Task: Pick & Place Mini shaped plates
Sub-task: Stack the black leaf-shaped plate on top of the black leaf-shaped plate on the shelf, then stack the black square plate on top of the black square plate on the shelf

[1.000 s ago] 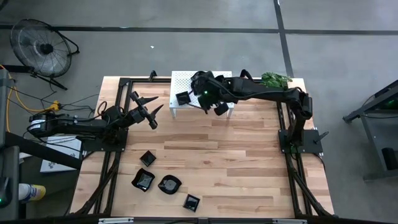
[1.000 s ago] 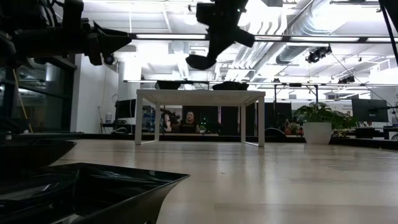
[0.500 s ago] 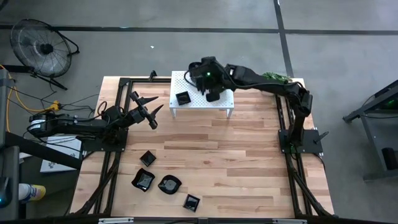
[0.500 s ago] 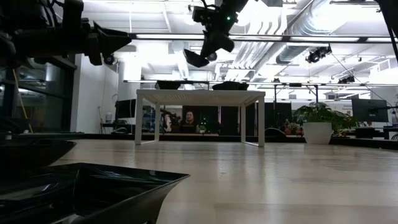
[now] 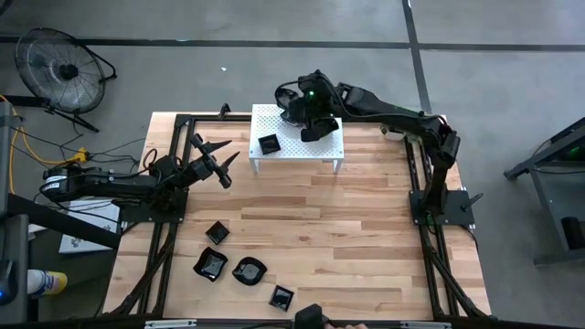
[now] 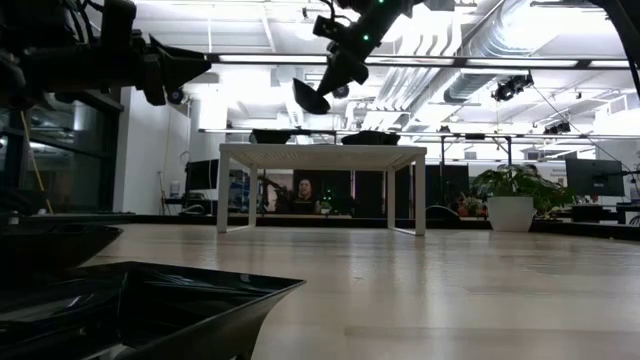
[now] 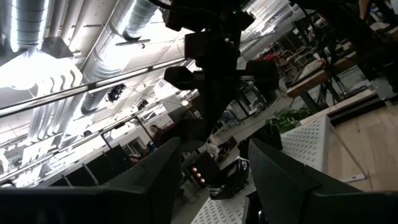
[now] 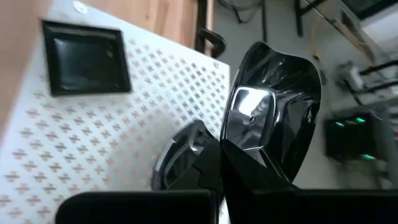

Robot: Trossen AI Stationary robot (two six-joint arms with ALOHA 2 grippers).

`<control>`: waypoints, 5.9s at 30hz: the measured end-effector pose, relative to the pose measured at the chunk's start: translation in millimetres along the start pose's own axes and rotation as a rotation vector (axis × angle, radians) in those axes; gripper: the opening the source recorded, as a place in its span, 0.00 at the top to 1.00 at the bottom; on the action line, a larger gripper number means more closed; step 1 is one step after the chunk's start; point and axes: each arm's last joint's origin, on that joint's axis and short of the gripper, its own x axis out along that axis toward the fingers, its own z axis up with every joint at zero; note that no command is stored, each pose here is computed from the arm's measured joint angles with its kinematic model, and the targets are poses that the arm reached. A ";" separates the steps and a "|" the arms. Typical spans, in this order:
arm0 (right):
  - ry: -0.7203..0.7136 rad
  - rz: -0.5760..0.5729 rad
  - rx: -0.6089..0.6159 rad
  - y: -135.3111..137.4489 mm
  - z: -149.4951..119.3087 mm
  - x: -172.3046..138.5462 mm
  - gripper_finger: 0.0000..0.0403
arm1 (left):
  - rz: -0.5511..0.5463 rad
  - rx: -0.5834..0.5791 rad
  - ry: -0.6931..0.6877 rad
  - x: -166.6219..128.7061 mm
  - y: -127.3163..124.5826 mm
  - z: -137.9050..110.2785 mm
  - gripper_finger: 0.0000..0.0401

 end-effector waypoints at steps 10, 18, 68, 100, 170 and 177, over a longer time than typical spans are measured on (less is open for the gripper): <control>0.076 0.062 0.011 0.5 -19.4 30.3 1.00 | -0.004 0.001 0.003 0.0 -0.3 -0.4 0.54; 0.131 0.081 0.008 2.1 -25.3 30.8 1.00 | -0.006 0.004 0.006 0.0 -0.6 -0.6 0.54; 0.198 0.075 0.144 12.1 -25.0 35.3 0.98 | 0.000 0.003 0.021 0.0 -0.8 -1.5 0.54; 0.138 0.129 0.279 38.3 10.9 -42.3 0.90 | -0.009 0.013 0.032 0.0 -1.7 -2.5 0.54; -0.256 0.278 0.407 299.6 -116.0 -80.8 0.99 | -0.635 -0.751 1.138 -35.2 -15.4 26.9 0.54; -0.260 0.266 0.398 299.8 -118.4 -79.7 0.99 | -0.636 -0.755 1.362 -46.7 -55.9 33.6 0.54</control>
